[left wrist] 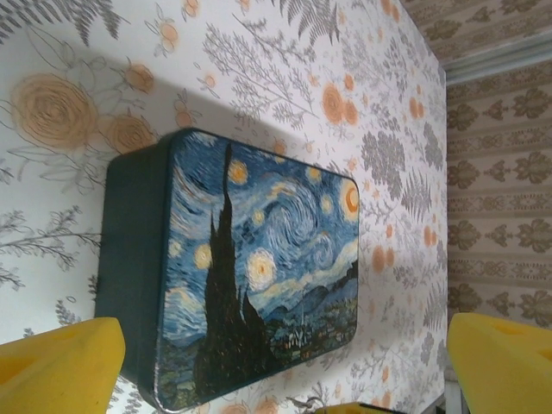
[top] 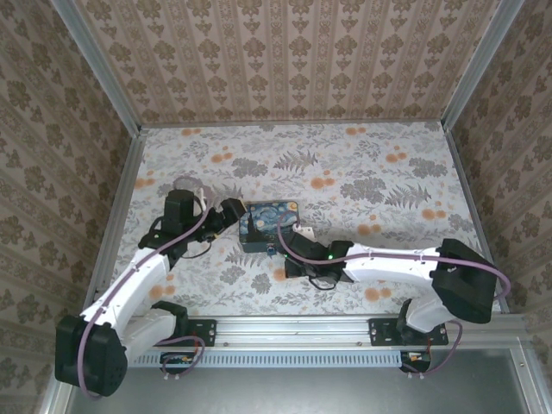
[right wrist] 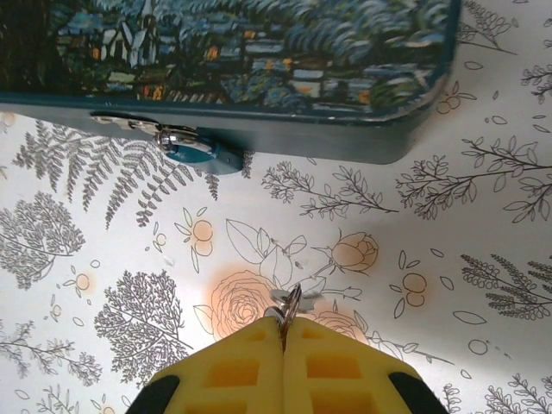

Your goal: Unlock a padlock with a key

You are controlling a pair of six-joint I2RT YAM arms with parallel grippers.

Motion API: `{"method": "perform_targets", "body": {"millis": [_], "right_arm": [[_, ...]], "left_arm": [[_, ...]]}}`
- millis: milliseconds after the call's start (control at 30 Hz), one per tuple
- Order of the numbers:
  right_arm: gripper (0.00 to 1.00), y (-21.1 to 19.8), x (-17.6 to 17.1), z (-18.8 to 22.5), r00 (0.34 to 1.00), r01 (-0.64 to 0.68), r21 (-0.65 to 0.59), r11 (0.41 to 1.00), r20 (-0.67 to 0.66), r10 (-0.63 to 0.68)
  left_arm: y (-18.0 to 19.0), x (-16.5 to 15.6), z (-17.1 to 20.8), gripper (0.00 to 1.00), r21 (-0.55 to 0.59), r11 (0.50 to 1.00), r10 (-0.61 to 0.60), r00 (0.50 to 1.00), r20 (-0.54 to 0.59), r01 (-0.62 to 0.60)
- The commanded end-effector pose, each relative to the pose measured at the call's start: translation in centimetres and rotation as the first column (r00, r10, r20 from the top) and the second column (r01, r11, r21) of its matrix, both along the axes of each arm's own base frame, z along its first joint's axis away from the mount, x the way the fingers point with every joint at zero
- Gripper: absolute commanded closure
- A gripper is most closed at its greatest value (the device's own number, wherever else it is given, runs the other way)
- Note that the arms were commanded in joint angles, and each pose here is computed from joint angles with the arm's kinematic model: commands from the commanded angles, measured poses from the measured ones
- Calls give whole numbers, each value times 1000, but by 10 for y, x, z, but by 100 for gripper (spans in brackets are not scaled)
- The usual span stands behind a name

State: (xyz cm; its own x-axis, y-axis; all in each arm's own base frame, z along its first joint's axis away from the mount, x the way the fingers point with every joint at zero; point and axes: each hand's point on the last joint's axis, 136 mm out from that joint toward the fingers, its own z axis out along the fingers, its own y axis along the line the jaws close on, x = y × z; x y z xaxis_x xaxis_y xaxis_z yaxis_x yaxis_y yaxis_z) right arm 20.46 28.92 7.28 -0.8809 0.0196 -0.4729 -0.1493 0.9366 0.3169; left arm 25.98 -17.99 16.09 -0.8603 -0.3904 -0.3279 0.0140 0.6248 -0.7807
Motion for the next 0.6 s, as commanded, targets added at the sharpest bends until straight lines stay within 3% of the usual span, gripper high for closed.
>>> {"method": "perform_targets", "body": {"millis": [0, 133, 300, 567], "right_arm": [[100, -1, 9, 15, 996, 77, 145, 986, 25, -82], [100, -6, 22, 37, 986, 151, 334, 931, 22, -168], [100, -18, 40, 63, 966, 220, 475, 852, 19, -259], [100, -27, 71, 102, 916, 304, 662, 685, -6, -401]], "left_arm": [[-16, -7, -6, 2, -31, 999, -38, 999, -13, 37], [-43, -14, -3, 4, -104, 992, -74, 997, -19, 72], [-68, -20, 8, 7, -159, 982, -101, 995, -10, 99], [-98, -12, 30, 26, -337, 938, -94, 995, -13, 84]]}}
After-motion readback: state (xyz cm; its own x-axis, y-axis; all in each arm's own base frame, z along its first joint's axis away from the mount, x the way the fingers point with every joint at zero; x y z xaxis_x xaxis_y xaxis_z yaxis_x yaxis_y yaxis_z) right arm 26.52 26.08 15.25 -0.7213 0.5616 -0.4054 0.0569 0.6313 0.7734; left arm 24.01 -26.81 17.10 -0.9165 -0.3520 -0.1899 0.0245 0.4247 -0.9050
